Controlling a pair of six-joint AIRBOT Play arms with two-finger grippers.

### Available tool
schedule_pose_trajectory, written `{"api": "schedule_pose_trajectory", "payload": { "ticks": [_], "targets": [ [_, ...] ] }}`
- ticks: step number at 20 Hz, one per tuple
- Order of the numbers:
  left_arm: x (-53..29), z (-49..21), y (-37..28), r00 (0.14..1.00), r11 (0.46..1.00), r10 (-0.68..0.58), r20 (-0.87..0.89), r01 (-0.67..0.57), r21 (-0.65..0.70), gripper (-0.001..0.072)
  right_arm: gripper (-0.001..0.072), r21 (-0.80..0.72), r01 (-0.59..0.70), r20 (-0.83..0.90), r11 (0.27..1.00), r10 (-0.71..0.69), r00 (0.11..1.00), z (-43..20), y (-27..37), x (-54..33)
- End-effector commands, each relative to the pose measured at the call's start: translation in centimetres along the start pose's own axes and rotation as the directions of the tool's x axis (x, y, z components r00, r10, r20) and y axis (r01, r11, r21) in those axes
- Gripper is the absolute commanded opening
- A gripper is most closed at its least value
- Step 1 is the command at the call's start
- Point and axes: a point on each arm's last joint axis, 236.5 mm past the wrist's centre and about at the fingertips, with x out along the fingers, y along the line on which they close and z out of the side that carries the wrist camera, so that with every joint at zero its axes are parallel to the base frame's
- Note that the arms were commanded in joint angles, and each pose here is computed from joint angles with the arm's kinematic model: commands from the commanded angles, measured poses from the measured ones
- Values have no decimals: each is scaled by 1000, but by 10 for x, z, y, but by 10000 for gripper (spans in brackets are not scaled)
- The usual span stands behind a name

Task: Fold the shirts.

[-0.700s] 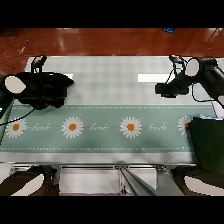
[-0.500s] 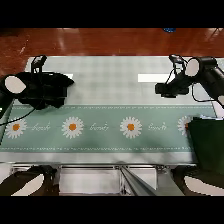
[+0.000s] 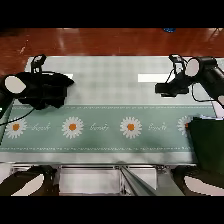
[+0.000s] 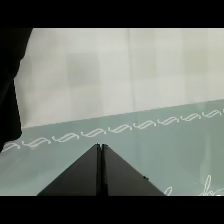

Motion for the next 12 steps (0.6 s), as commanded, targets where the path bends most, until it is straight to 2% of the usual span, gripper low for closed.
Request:
{"api": "schedule_pose_trajectory", "payload": {
  "ticks": [1,2,3,6,8,9,12],
  "targets": [
    [-4,31,16,990,998,56,128,-60,32,224,28,-8,0,88,1000,1,996,21,0,0],
    [-8,51,25,974,995,86,208,-95,35,421,149,-11,9,110,1000,-8,994,27,-1,0],
    [-17,76,37,941,988,125,314,-148,48,504,422,-26,30,119,999,-27,993,29,-6,0],
    [-64,145,78,768,929,236,595,-358,94,503,408,-71,101,25,992,-99,995,6,-23,0],
    [-90,168,116,661,903,294,690,-429,26,503,408,-72,111,-44,991,-114,992,-10,-26,0],
    [-85,164,139,668,899,336,664,-437,-16,503,408,-74,108,-53,991,-112,992,-12,-25,-1],
    [-35,104,212,814,891,451,367,-384,-243,502,408,-76,94,-22,993,-96,995,-7,-11,0]
  ]
}}
